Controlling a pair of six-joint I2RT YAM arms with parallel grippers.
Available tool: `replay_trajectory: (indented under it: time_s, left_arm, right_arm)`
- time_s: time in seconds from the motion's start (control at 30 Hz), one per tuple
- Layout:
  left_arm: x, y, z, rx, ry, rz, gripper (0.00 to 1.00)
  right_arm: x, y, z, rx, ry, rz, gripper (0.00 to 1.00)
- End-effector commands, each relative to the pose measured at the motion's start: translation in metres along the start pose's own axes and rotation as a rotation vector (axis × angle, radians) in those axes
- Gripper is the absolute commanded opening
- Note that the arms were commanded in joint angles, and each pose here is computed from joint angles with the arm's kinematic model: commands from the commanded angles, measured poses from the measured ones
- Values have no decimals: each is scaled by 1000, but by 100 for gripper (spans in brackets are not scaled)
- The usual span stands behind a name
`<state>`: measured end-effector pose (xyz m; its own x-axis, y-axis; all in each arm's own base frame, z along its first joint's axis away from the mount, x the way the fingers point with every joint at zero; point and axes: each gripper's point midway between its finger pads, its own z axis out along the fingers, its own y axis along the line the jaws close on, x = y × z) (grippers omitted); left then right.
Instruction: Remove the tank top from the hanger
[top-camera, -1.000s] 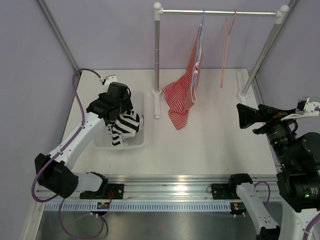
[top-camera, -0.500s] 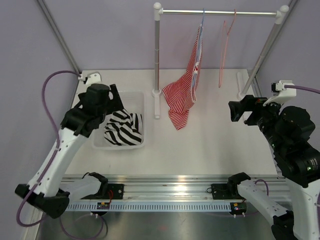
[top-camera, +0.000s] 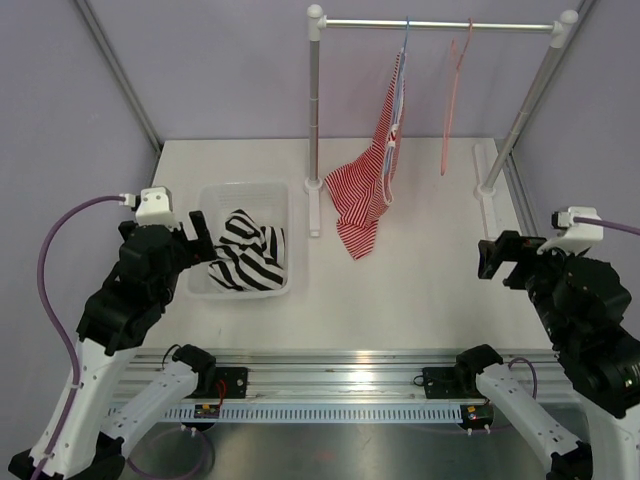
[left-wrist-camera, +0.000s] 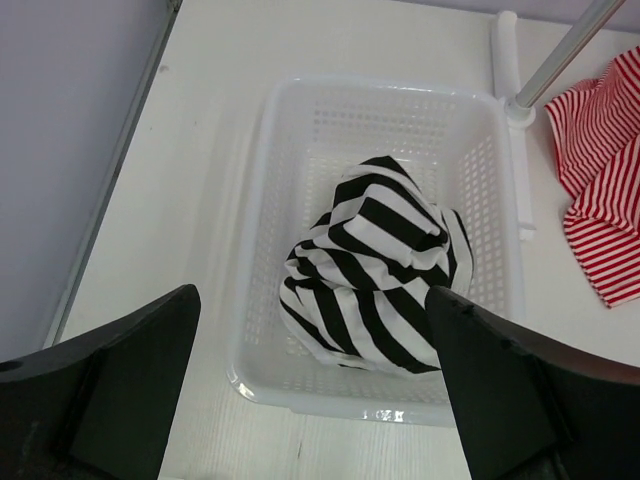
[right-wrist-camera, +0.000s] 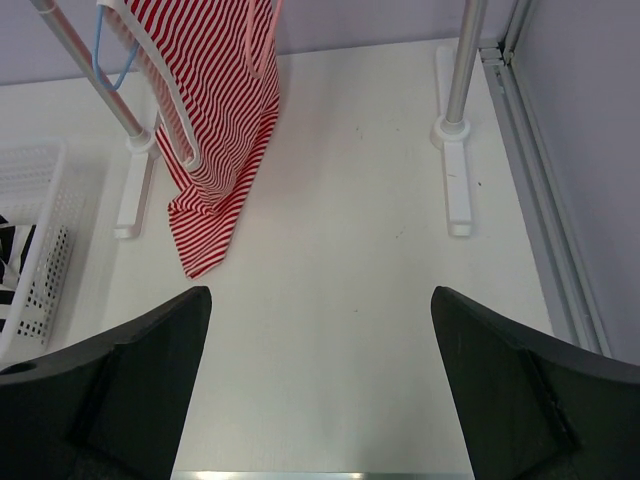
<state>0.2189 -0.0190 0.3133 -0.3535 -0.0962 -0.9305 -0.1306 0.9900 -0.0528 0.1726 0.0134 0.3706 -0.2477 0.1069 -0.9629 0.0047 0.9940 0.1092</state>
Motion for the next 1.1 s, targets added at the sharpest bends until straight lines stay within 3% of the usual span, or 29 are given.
replay_trajectory:
  time_s: [0.0,0.4,0.6,1.07]
  left_arm:
    - [-12,8,2,-15,-105,-30,99]
    - [25,23,7,-22,-121,-94,99]
    - [20,31,-5,-39,-183,-126,99]
    - [20,38,-5,-68,-202,-122,99]
  right_arm:
    - [12,-13,-13,28,-12,-10,100]
    - [16,-26,-22,64,-68,-9,99]
    - [9,-27,-18,86,-72,-15,100]
    - [14,-19,-3,77,-25,-9,100]
